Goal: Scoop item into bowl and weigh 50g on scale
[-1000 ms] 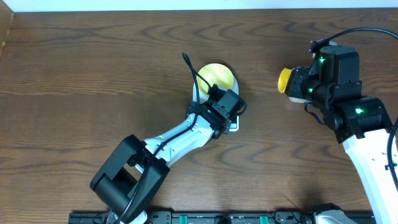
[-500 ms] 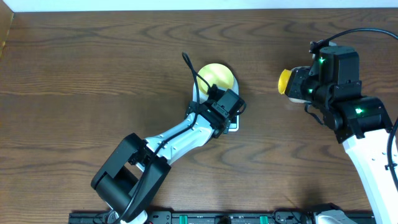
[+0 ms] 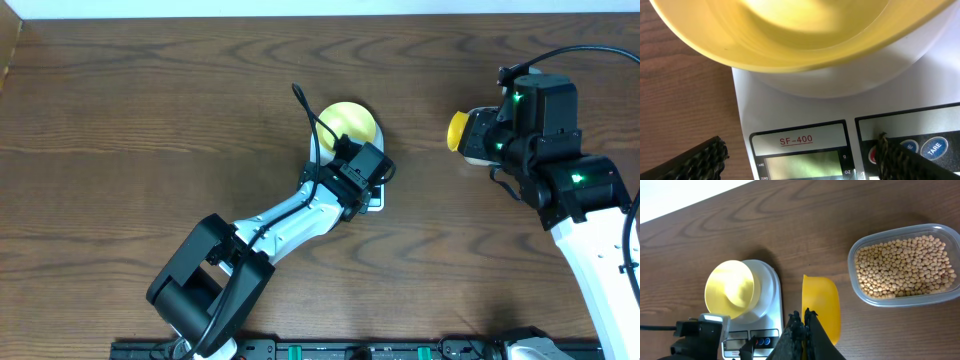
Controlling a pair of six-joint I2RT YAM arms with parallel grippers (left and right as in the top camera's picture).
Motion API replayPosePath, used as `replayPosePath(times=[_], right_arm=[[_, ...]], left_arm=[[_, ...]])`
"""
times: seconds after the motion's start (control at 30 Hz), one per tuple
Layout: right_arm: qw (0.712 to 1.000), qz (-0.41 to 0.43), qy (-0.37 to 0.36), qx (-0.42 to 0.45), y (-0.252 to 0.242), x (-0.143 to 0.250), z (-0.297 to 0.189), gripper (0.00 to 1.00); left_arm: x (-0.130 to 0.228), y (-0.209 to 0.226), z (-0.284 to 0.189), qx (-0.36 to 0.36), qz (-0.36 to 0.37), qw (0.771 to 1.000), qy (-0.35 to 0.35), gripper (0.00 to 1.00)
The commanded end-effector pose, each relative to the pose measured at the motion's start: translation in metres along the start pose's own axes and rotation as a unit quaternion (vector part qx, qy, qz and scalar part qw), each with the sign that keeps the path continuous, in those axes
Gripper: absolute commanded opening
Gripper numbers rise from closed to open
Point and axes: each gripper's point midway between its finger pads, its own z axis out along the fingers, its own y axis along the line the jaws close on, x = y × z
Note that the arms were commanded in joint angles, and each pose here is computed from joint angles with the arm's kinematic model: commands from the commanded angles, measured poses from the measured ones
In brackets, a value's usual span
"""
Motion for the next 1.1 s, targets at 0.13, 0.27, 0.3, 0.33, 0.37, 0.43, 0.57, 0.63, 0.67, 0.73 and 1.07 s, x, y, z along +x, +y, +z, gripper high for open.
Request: replayPosePath(times=[0.13, 0.27, 0.3, 0.33, 0.37, 0.43, 0.57, 0.63, 0.67, 0.73, 1.07], right_arm=[[1.000, 0.006, -0.017, -0.006, 0.0024, -0.0099, -0.0112, 0.01], [1.000, 0.006, -0.016, -0.006, 0.0021, -0.0093, -0.0112, 0.01], [1.000, 0.006, -0.016, -0.005, 0.0021, -0.0091, -0.0112, 0.01], [1.000, 0.006, -0.016, -0.005, 0.0020, -0.0090, -0.0112, 0.01], [1.000, 0.006, -0.015, -0.005, 0.0019, -0.0088, -0.0112, 0.01], [1.000, 0.006, -0.014, -0.005, 0.0017, -0.0082, -0.0112, 0.01], [1.000, 0.006, -0.012, -0.004, 0.0013, -0.0074, -0.0112, 0.01], [1.000, 0.006, -0.012, -0.004, 0.0013, -0.0073, -0.0112, 0.01], [1.000, 0.006, -0.012, -0.004, 0.0013, -0.0073, -0.0112, 0.01], [1.000, 0.006, -0.012, -0.004, 0.0013, -0.0073, -0.0112, 0.01], [1.000, 0.006, -0.009, -0.002, 0.0006, -0.0057, -0.0111, 0.01]], left_arm=[[0.0034, 0.0045, 0.0059, -0.013, 0.008, 1.000, 0.005, 0.97], [0.0035, 0.0045, 0.0059, -0.013, 0.008, 1.000, 0.006, 0.97], [0.0035, 0.0045, 0.0059, -0.013, 0.008, 1.000, 0.006, 0.96], [0.0035, 0.0046, 0.0058, -0.013, 0.008, 1.000, 0.006, 0.96], [0.0036, 0.0046, 0.0058, -0.013, 0.008, 1.000, 0.006, 0.97], [0.0037, 0.0046, 0.0058, -0.013, 0.009, 1.000, 0.006, 0.96], [0.0045, 0.0049, 0.0059, -0.014, 0.009, 1.000, 0.008, 0.96], [0.0052, 0.0052, 0.0059, -0.014, 0.010, 1.000, 0.009, 0.97], [0.0051, 0.0052, 0.0058, -0.014, 0.010, 1.000, 0.009, 0.97], [0.0052, 0.0052, 0.0059, -0.014, 0.010, 1.000, 0.009, 0.97], [0.0063, 0.0056, 0.0060, -0.015, 0.011, 1.000, 0.011, 0.96]])
